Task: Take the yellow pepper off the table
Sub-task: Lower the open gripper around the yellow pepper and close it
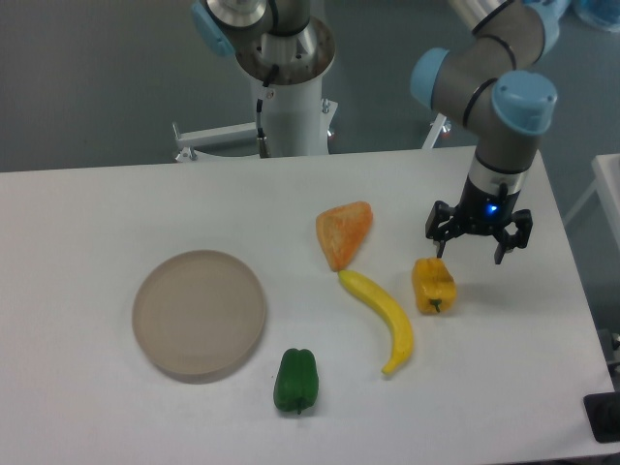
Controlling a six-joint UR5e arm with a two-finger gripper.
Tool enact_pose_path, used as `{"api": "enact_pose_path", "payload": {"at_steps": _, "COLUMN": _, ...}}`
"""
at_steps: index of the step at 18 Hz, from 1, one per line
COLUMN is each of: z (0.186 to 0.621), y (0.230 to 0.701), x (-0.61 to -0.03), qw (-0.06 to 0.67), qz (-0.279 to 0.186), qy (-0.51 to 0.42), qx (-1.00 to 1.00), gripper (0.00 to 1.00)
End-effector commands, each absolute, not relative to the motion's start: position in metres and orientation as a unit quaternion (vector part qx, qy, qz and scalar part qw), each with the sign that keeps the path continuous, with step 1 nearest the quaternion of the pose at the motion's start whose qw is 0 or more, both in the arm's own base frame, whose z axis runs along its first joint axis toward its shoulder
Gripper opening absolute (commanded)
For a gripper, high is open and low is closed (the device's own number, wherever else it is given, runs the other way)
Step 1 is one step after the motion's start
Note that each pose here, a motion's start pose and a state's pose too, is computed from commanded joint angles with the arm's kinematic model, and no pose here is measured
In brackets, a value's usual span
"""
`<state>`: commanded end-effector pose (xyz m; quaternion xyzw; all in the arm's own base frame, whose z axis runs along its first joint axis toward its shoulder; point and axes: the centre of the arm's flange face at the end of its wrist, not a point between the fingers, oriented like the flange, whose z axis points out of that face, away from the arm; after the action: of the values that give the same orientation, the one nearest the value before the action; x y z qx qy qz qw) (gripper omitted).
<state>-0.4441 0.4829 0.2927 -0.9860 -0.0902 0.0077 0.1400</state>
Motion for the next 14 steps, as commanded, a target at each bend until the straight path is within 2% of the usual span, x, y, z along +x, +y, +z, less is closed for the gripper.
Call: {"api": "enact_pose_path", "payload": {"at_steps": 14, "z": 0.269, "y": 0.491, "x": -0.420, "qw": 0.147, "qz": 0.003, "qy": -0.113, "qx": -0.983, "gripper": 1.00}}
